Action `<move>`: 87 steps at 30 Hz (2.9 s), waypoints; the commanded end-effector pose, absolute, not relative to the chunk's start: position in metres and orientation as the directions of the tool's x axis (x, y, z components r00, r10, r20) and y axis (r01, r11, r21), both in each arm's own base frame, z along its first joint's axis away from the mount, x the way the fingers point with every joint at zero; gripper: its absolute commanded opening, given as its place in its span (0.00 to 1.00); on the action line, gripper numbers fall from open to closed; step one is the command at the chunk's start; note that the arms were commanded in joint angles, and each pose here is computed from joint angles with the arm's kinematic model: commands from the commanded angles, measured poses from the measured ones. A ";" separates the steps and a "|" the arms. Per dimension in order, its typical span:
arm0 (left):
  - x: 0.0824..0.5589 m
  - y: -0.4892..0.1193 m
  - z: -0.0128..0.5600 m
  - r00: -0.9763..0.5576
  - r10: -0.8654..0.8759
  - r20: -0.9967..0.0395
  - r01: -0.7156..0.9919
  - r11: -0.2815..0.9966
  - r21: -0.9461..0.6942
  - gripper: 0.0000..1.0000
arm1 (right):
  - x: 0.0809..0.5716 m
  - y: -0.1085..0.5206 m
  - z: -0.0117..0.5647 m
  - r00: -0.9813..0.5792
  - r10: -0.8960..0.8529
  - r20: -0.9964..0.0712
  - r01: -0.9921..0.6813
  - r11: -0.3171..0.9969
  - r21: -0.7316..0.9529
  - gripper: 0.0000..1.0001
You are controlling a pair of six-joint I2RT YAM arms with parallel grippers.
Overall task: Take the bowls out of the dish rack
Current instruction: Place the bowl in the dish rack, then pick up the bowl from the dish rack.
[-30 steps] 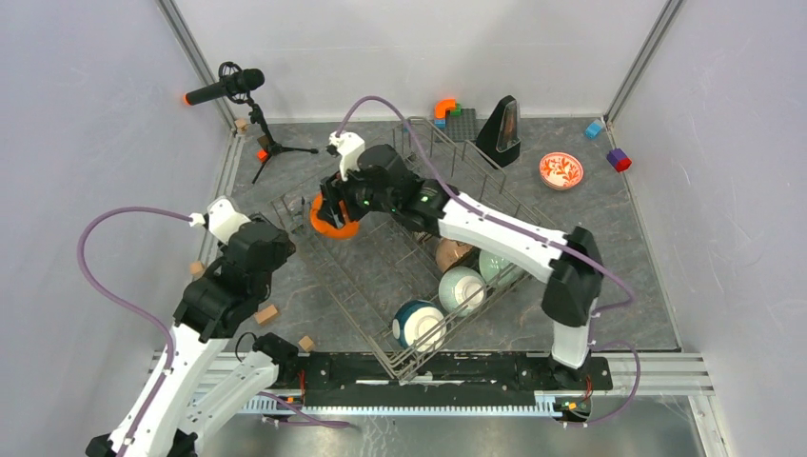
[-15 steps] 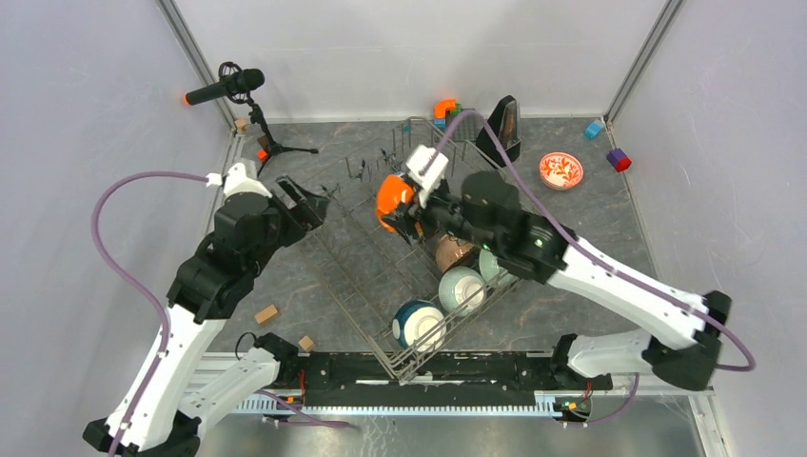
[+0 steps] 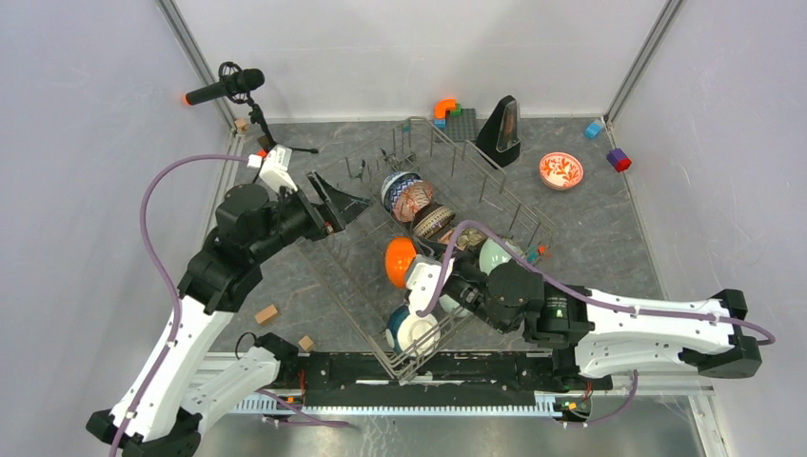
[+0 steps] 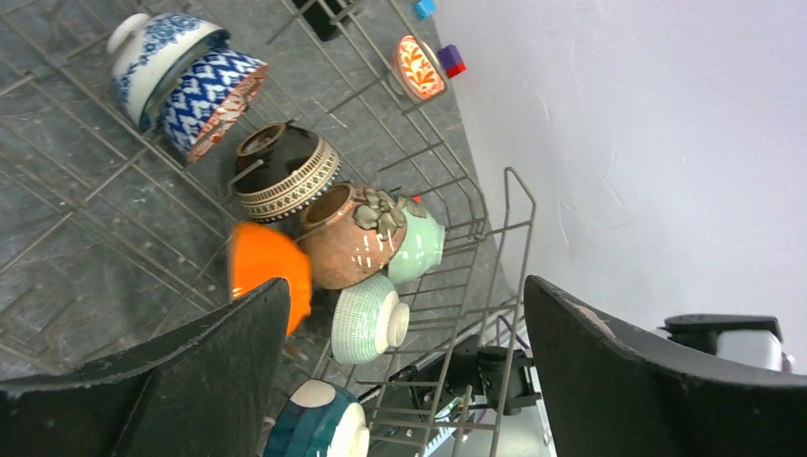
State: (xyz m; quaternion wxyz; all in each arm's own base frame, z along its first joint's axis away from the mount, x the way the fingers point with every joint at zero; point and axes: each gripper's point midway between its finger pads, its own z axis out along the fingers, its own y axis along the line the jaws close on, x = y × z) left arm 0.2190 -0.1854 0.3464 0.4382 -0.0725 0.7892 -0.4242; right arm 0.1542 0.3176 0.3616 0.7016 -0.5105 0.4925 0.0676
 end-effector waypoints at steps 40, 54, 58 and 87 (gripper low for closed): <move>0.233 -0.243 0.203 -0.704 -0.626 -0.335 -0.230 0.647 -0.727 0.75 | 0.252 0.248 0.251 -0.186 -0.135 -0.973 -0.419 0.907 -0.045 0.52; 0.214 -0.269 0.171 -0.718 -0.622 -0.313 -0.356 0.714 -0.603 0.79 | 0.262 0.221 0.244 -0.216 -0.077 -0.973 -0.351 0.936 0.004 0.55; 0.212 -0.277 0.165 -0.723 -0.617 -0.309 -0.368 0.724 -0.584 0.79 | 0.263 0.215 0.245 -0.213 -0.066 -0.975 -0.345 0.938 0.012 0.55; 0.223 -0.305 0.149 -0.722 -0.631 -0.285 -0.353 0.689 -0.633 0.48 | 0.261 0.201 0.233 -0.204 -0.062 -0.977 -0.351 0.936 0.014 0.56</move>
